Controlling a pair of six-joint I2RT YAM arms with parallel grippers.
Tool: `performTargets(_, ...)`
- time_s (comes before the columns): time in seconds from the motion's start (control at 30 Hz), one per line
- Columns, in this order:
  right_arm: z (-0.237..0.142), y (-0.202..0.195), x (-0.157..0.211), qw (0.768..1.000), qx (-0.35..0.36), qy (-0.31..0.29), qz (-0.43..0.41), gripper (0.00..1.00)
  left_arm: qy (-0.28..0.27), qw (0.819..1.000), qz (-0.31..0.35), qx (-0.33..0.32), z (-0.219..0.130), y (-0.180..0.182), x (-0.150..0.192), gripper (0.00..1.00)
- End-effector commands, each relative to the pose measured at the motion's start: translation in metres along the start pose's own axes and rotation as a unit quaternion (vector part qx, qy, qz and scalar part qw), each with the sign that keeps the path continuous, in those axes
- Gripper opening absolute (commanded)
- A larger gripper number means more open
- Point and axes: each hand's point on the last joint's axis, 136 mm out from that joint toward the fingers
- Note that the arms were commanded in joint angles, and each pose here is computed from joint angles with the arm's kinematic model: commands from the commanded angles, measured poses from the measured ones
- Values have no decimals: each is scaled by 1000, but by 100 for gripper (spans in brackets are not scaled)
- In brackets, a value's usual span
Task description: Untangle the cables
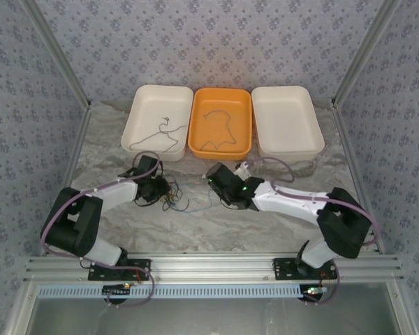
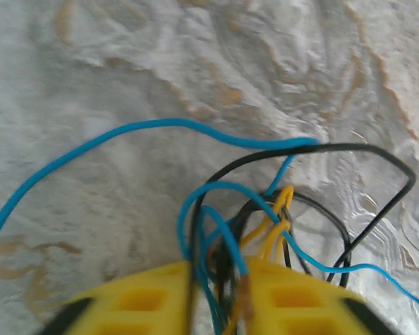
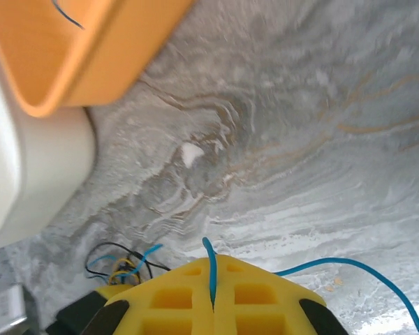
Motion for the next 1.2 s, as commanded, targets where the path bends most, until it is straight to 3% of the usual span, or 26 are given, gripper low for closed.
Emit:
performTargets(0.0,-32,-3,-46,996,-7,-73,-42,0,-27,998,3,-49,1,15,-12,0)
performTargets(0.3,-144,17,-155,970,-120,-182,-106,0,-81,994,-9,-76,-39,36,-23,0)
performTargets(0.43,-180,36,-172,961,-146,-197,-130,0,-83,994,-15,-72,-43,36,-25,0)
performTargets(0.7,-216,54,-184,949,-168,-224,-145,0,-78,994,-17,-75,-44,37,-23,0)
performTargets(0.97,-273,93,-192,930,-223,-243,-165,0,-75,994,-18,-72,-40,40,-20,15)
performTargets(1.07,-276,103,-184,930,-239,-221,-169,0,-73,994,-20,-77,-37,41,-19,36)
performTargets(1.17,-280,104,-184,929,-245,-222,-167,0,-70,994,-21,-77,-35,42,-18,39)
Point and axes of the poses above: each hand's point on the last joint's axis, 136 mm out from that joint toward the fingers, its own z axis out along the fingers, its own y axis along the line the jaws close on, x = y × z, and after that the axes turned 15 degrees about z, right-handed
